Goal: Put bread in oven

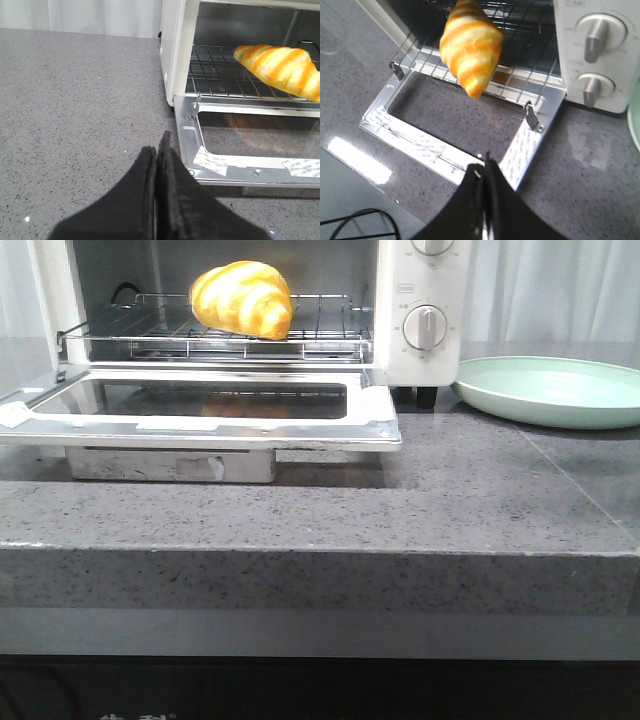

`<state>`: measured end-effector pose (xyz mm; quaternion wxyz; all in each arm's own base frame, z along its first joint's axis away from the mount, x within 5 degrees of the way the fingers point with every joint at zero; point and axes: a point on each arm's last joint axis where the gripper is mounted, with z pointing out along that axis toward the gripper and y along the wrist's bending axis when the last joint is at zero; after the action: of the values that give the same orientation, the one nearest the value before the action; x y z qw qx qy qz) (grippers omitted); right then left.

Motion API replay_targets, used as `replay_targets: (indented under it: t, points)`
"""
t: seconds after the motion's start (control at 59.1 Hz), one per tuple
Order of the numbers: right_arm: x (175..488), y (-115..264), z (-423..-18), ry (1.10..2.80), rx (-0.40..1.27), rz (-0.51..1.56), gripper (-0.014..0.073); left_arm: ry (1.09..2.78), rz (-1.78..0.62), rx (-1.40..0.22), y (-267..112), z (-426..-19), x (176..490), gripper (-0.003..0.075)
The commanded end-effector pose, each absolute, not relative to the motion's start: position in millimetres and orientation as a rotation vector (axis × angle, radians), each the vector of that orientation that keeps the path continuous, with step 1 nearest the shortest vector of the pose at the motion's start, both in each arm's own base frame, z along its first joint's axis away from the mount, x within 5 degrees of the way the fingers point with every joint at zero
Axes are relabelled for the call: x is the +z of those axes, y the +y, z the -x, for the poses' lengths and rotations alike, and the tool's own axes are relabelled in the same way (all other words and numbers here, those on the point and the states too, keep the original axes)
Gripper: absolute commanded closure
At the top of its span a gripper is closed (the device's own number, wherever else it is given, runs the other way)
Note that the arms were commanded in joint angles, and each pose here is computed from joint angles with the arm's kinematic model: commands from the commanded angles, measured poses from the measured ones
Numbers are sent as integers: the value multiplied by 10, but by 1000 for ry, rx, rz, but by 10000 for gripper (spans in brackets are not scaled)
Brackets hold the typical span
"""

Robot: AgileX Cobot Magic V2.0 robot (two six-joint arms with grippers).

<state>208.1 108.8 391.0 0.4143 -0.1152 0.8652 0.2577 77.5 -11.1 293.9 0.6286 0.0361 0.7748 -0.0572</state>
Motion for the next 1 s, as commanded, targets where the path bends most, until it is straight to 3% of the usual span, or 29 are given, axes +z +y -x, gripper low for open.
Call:
replay_targets:
  t: [0.0, 0.508, 0.982]
  points:
    - [4036, 933, -1836, 2055, 597, 288, 664, 1674, -59, -139, -104, -784, 3094, 741]
    - [3448, 375, -700, 1796, 438, 311, 664, 1674, -59, -139, -104, -784, 3094, 741]
    - [3397, 304, -518, 1730, 447, 304, 664, 1674, -59, -139, -104, -784, 3094, 741]
